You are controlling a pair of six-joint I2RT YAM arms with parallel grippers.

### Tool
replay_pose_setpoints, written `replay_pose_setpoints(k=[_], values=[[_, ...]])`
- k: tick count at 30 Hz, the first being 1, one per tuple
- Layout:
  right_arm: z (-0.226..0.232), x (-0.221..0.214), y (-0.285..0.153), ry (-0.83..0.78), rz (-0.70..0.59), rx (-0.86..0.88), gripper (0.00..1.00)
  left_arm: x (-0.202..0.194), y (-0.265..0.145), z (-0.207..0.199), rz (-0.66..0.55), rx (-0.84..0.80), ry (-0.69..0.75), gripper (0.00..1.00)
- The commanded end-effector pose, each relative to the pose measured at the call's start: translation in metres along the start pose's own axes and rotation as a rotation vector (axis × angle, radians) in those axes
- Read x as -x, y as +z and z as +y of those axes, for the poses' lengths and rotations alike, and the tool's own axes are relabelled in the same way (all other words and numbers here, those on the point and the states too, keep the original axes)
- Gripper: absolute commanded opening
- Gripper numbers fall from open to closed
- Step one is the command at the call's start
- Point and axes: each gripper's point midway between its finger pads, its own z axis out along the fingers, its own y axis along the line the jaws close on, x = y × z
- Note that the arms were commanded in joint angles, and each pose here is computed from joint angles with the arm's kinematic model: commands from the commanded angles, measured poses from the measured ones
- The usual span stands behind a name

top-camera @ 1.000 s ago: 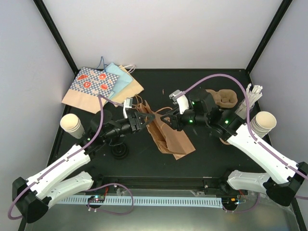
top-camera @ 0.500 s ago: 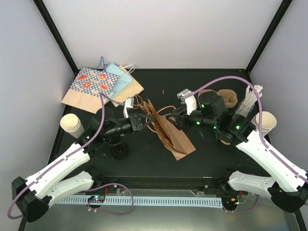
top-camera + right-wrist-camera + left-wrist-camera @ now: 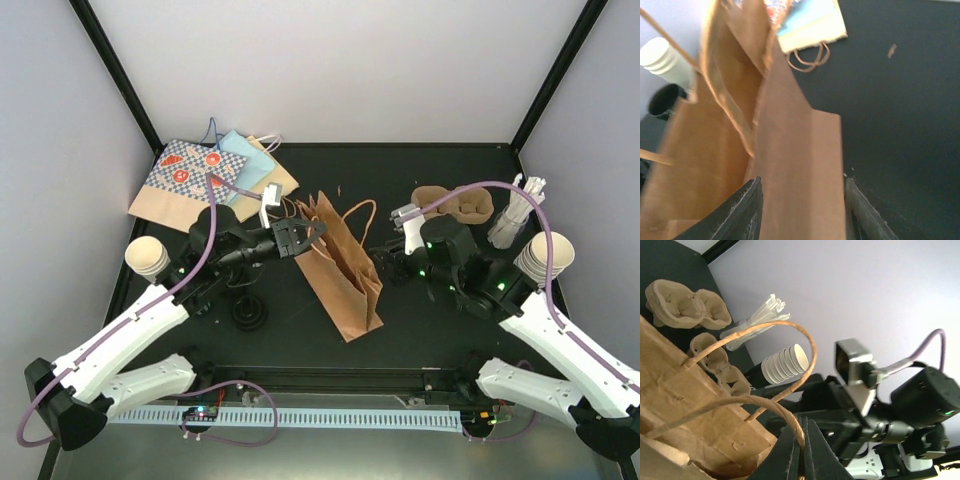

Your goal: Pack the takeout coffee

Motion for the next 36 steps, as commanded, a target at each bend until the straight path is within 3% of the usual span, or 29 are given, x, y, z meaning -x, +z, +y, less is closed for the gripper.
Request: replay_pose_setpoints(k=[1,14,23,30,36], values=[[-0.029,-0.016,0.003,0.067,-0.002,-0.125,0.48,0.015,0.001,-0.025,-0.025,-0.044,0.055,0.02],[-0.040,-0.056,0.006,0.047,0.027,-0.120,0.49,0.038,0.004,-0.042,-0.089,-0.056,0.080,0.02],[-0.018,0.001,-0.020,-0.023,-0.033,-0.085,0.54,0.029,0.013,-0.036,-0.027,-0.050,0.065,0.02],[0.041,0.049,-0.033,-0.099,-0.029,0.160,0.56,0.026,0.017,-0.037,0.003,-0.057,0.053,0.01],[0.065,0.073,-0.023,-0.138,-0.015,0.215,0.54,0.027,0.018,-0.038,0.004,-0.055,0.051,0.01]])
